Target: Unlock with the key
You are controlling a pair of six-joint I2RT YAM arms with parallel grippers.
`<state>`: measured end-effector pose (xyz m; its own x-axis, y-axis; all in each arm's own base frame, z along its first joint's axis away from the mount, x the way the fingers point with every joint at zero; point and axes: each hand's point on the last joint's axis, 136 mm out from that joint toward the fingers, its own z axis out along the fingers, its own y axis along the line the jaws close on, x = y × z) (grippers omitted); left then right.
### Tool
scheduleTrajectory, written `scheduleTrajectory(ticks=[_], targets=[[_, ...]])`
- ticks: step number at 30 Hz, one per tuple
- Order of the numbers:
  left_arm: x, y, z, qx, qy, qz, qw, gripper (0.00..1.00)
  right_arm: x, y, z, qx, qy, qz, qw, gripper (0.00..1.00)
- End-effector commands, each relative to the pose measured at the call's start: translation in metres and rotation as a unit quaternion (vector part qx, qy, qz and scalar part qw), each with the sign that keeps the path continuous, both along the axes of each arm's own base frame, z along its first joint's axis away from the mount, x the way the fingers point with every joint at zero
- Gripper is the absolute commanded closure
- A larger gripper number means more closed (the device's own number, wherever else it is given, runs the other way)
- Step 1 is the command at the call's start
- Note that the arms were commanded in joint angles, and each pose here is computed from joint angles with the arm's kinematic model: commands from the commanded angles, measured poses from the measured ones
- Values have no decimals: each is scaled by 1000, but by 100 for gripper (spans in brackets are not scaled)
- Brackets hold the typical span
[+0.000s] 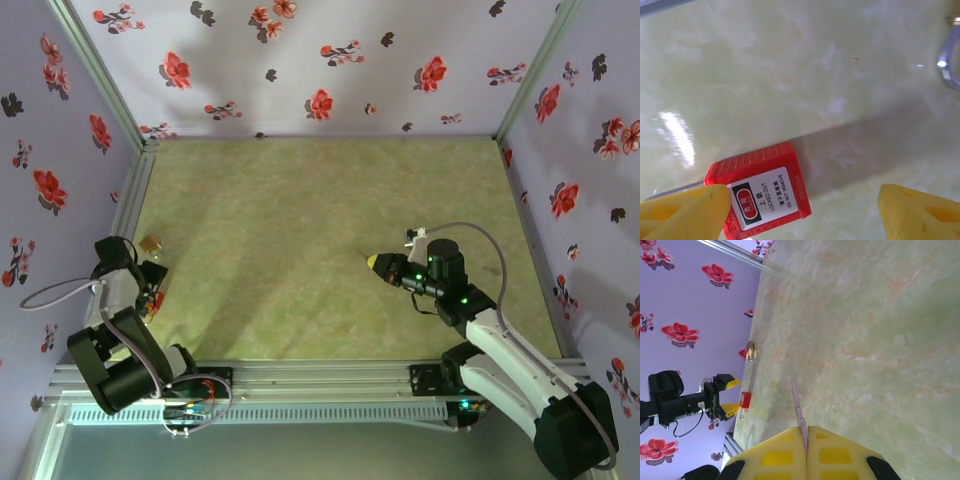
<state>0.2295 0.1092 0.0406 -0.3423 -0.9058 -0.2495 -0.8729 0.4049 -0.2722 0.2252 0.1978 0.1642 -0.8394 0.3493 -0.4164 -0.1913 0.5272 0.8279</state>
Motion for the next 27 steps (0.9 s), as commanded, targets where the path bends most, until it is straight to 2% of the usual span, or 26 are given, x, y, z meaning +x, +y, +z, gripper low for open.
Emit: scheduleTrajectory(ticks=[1,7,17,21,25,27], targets=[[2,-49,-20,-108,-11,-34,994,22,7,0,9,-4,-20,-4,1000,100],[14,-91,-19,-126,-20,-96,987,28,9,1,8,0,-17,-5,1000,100],[28,-167,-7,-161,-56,-157,973,27,10,-1,3,-4,-13,-12,1000,100],[29,-171,13,-158,-74,-167,970,25,9,-3,2,-5,-11,-15,1000,100],[24,-156,42,-95,-75,-197,973,20,7,-4,4,-6,-14,-17,1000,100],[22,-152,52,-63,-71,-234,968,17,8,-5,4,-7,-15,-20,1000,100]])
